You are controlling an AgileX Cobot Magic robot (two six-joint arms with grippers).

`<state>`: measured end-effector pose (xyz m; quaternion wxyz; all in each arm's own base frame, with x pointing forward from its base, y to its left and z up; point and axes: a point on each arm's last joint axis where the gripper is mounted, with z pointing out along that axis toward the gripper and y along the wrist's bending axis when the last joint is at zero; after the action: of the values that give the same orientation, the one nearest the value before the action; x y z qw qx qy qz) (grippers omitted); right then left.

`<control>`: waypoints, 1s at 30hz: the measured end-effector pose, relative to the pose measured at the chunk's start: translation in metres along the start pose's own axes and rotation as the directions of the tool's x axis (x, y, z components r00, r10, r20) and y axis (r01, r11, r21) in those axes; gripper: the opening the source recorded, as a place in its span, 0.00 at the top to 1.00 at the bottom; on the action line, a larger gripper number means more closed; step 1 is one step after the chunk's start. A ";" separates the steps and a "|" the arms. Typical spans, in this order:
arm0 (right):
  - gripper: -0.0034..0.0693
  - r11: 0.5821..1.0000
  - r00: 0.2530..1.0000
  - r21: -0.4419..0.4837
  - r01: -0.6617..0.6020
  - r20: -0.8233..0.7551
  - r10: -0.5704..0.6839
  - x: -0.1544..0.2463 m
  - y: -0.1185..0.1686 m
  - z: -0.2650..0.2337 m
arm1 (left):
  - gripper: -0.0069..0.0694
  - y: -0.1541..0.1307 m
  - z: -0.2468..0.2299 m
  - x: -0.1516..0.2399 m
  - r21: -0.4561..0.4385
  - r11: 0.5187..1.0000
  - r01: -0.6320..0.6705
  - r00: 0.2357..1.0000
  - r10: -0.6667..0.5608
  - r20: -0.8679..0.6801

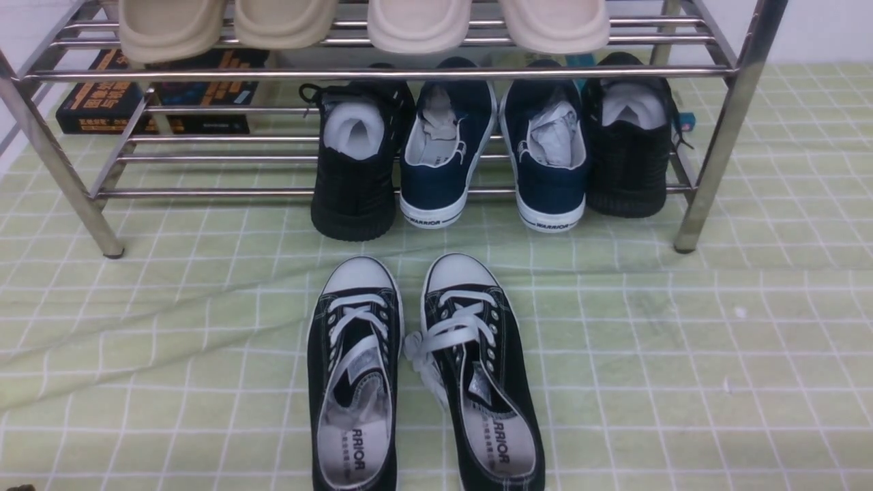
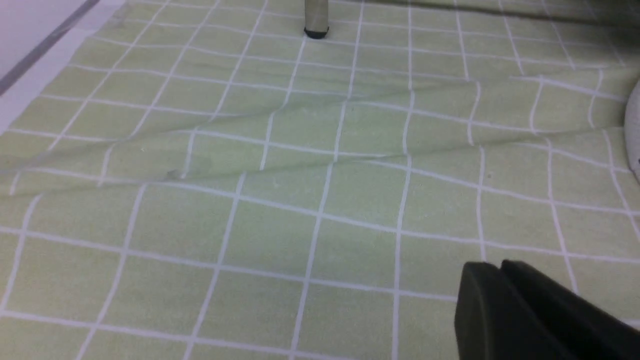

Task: Take the shoes off the shelf with your hand from the green coffee tablecloth.

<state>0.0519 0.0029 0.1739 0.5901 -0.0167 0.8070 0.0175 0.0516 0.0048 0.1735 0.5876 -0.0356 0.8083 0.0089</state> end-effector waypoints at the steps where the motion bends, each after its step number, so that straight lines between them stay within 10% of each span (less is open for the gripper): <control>1: 0.63 1.000 1.000 0.000 0.000 0.000 0.000 0.000 0.000 0.000 | 0.84 -0.001 0.000 0.000 0.010 1.000 -0.006 1.000 0.006 0.004; 30: 0.63 1.000 1.000 0.000 0.000 0.000 0.000 0.000 0.000 0.000 | 0.80 -0.003 0.000 -0.001 0.052 0.998 -0.027 1.000 0.026 0.012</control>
<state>0.0519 0.0029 0.1739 0.5901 -0.0167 0.8070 0.0175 0.0521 0.0021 0.1743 0.5926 -0.0094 0.8055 -0.0043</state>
